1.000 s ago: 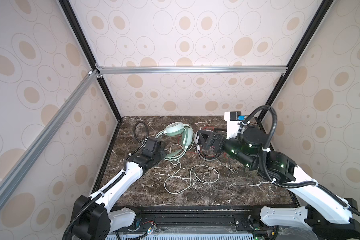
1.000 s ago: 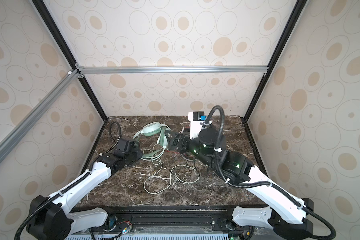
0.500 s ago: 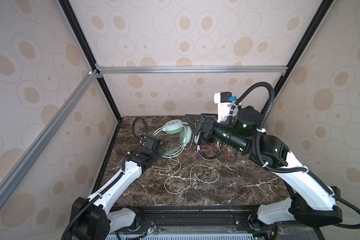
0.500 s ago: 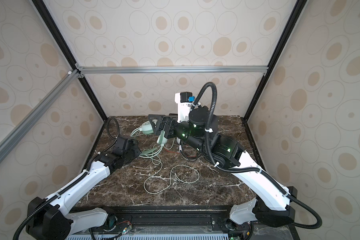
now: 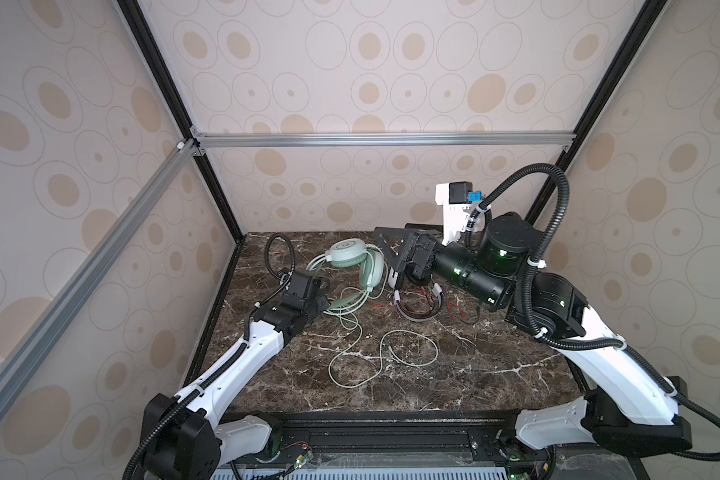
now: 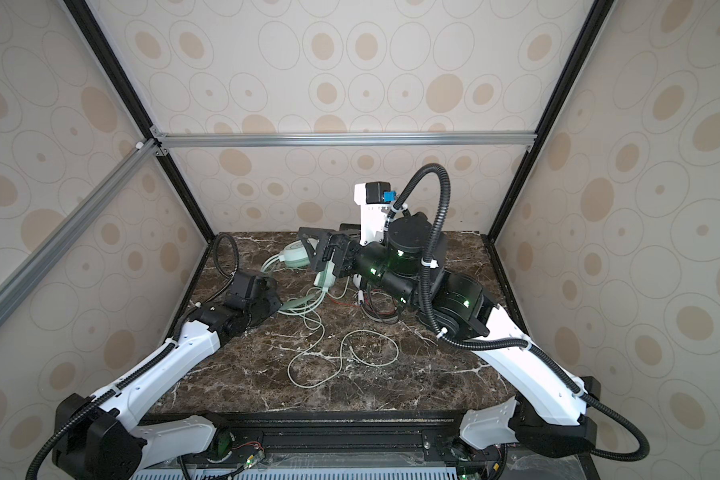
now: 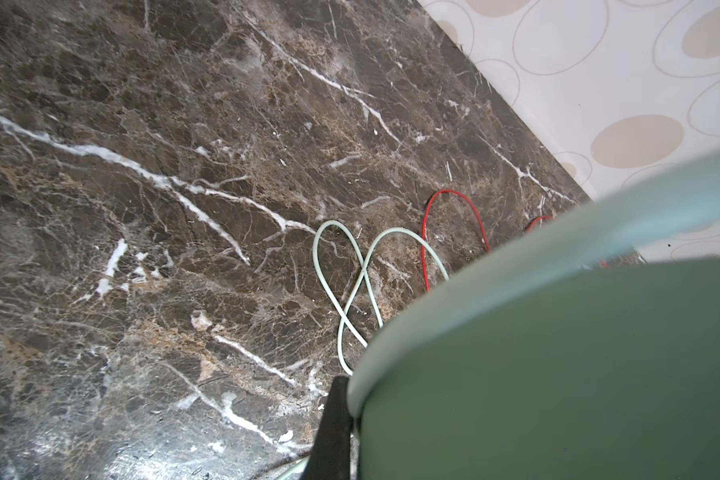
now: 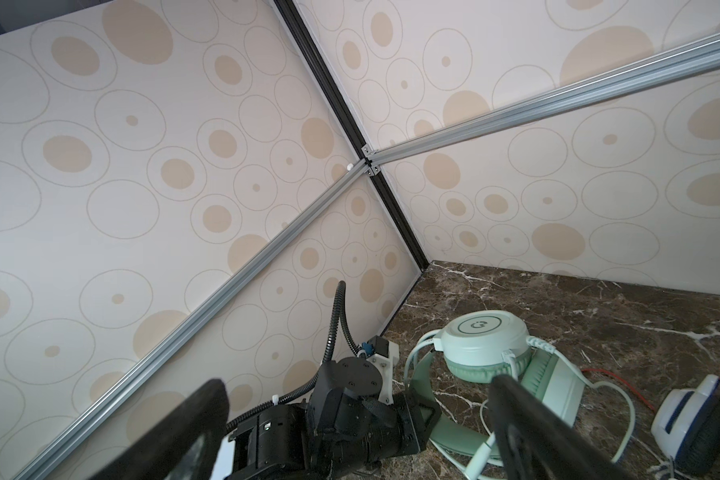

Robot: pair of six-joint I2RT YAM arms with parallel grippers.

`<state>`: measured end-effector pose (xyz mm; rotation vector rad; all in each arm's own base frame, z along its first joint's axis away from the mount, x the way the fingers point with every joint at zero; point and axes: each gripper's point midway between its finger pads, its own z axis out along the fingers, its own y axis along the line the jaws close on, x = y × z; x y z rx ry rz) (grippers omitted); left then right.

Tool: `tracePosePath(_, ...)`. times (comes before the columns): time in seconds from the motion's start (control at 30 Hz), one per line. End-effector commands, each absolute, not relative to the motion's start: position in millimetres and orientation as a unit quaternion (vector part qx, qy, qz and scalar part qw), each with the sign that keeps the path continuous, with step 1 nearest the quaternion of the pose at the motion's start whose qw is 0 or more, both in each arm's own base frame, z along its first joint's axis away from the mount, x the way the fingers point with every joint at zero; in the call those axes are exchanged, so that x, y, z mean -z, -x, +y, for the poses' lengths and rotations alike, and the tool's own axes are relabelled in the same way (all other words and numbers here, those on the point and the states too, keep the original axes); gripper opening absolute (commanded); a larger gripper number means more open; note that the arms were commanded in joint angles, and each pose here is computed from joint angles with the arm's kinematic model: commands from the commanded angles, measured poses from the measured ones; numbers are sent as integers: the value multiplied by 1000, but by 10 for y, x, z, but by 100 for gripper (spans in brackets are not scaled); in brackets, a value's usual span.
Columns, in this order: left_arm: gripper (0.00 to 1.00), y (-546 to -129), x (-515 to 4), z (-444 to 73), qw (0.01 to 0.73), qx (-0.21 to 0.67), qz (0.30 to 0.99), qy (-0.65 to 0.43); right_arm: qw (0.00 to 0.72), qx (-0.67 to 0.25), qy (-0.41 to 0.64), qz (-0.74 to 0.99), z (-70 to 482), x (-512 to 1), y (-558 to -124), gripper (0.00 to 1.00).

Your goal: Wrap the headphones

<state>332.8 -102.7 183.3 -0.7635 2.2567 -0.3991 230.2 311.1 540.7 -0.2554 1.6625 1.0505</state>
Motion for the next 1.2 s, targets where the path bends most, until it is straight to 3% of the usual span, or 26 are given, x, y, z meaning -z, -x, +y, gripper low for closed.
tracePosePath(0.0, 0, -3488, -2209, -1051, 395, 185, 847, 305, 565, -449, 118, 682, 3054, -5549, -2204, 100)
tracePosePath(0.83, 0, -3451, -2271, -1033, 401, 189, 843, 304, 553, -468, 133, 676, 3205, -5527, -2152, 100)
tracePosePath(0.97, 0, -3427, -2297, -1002, 407, 185, 842, 302, 574, -423, 169, 681, 3338, -5492, -2073, 100)
tracePosePath(1.17, 0, -3418, -2377, -938, 422, 173, 838, 300, 563, -355, 76, 742, 2873, -4786, -2703, 100)
